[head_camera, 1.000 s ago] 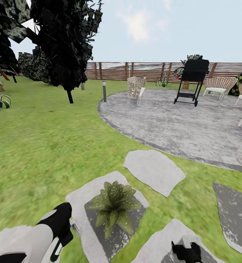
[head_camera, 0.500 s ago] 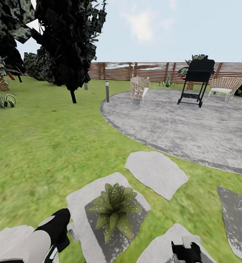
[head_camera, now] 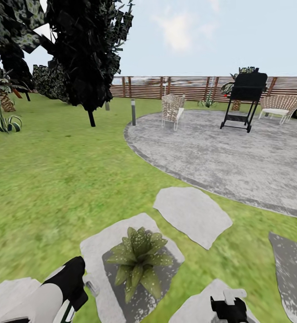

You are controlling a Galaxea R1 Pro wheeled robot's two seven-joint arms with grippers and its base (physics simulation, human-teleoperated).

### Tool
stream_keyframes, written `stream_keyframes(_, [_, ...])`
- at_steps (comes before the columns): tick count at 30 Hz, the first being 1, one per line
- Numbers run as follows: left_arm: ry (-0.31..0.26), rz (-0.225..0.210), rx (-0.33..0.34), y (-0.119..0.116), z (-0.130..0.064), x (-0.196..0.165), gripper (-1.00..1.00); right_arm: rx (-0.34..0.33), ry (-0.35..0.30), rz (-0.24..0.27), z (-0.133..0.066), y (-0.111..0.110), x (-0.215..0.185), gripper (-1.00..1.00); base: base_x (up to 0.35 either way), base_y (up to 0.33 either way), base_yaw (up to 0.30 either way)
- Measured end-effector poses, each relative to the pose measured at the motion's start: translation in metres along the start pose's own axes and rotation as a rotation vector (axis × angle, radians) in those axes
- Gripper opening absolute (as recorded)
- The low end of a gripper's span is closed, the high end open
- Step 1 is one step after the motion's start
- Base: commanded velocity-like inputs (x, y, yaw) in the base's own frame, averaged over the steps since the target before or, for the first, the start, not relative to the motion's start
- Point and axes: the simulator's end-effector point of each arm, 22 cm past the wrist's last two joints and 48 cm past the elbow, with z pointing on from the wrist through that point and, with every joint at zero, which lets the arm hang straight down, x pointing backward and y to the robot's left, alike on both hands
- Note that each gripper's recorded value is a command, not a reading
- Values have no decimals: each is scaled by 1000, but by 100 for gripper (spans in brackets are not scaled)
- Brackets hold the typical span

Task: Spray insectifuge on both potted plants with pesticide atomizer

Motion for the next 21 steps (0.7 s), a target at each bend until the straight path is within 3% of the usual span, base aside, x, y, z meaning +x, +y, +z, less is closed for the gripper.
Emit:
stream_keyframes(5, [-2,-1,0,1,0,0,-100,0,0,0,0,0,0,100,41,-228,0])
stream_keyframes(14, [-11,-7,-7,5,-2,-2,-100,0,1,0,0,0,0,100,-208,-214,0])
stream_keyframes(21, [-8,-10,-12,8,-2,0,-100,-1,0,-1,0,0,0,100,-86,-52,0])
